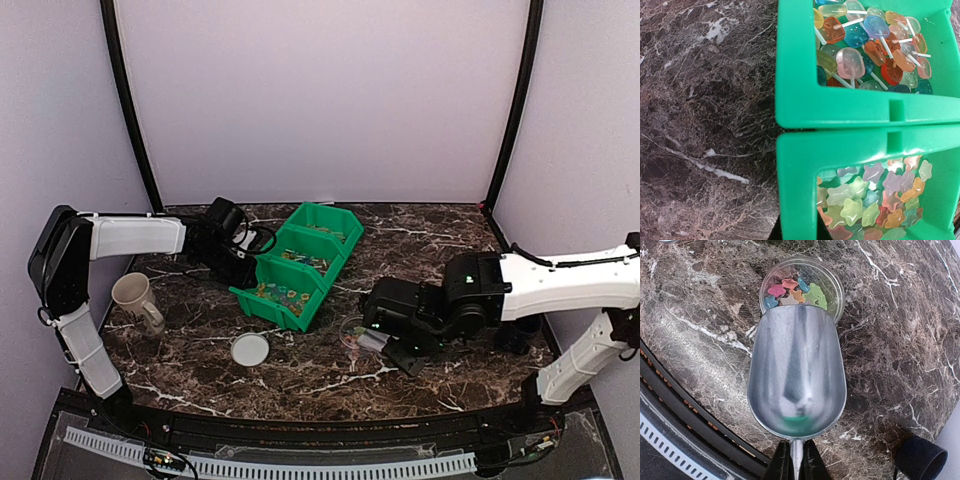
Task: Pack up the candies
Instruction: Place the fake candies in the packing bottle, then adjust the plate at the center of the board, then scoop the fake candies from the plate.
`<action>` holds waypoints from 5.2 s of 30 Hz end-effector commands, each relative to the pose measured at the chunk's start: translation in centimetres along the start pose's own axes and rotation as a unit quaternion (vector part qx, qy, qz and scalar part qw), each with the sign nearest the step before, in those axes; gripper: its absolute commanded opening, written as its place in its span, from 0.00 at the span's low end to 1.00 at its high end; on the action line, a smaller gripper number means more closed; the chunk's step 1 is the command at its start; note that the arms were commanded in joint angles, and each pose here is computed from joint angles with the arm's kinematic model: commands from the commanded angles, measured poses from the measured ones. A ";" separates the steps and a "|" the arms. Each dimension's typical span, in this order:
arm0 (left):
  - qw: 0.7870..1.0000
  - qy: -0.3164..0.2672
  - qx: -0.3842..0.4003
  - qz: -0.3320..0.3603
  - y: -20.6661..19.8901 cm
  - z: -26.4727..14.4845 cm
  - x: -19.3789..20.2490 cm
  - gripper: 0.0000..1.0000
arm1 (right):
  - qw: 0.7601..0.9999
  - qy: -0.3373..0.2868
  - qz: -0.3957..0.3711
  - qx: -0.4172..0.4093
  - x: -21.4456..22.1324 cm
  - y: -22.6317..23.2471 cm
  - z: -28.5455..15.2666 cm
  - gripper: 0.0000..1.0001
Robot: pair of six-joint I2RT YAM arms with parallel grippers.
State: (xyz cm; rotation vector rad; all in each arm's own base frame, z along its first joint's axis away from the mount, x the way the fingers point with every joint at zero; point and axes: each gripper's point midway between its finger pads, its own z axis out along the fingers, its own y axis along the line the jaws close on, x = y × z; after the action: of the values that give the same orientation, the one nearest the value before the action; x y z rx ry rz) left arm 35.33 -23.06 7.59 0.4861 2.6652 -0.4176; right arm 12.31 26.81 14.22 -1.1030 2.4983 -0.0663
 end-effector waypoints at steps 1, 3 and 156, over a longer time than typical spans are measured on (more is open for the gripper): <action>0.989 -0.133 0.051 0.024 -2.9 -5.4 -7.1 0.00 | 1.000 0.009 -0.021 0.005 -0.3 0.1 -0.8 0.00; 0.990 -0.133 0.050 0.024 -2.9 -5.4 -7.1 0.00 | 1.000 0.014 -0.024 0.009 -0.5 0.0 -0.8 0.00; 0.987 -0.146 0.053 0.043 -3.7 -4.8 -6.6 0.00 | 0.962 0.037 -0.261 -0.068 -17.4 3.1 10.1 0.00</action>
State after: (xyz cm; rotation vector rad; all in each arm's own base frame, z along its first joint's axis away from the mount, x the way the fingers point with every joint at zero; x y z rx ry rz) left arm 33.82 -22.77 6.74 0.5476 2.6530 -0.3800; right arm 25.68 41.99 12.36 -1.7316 2.2039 -0.1274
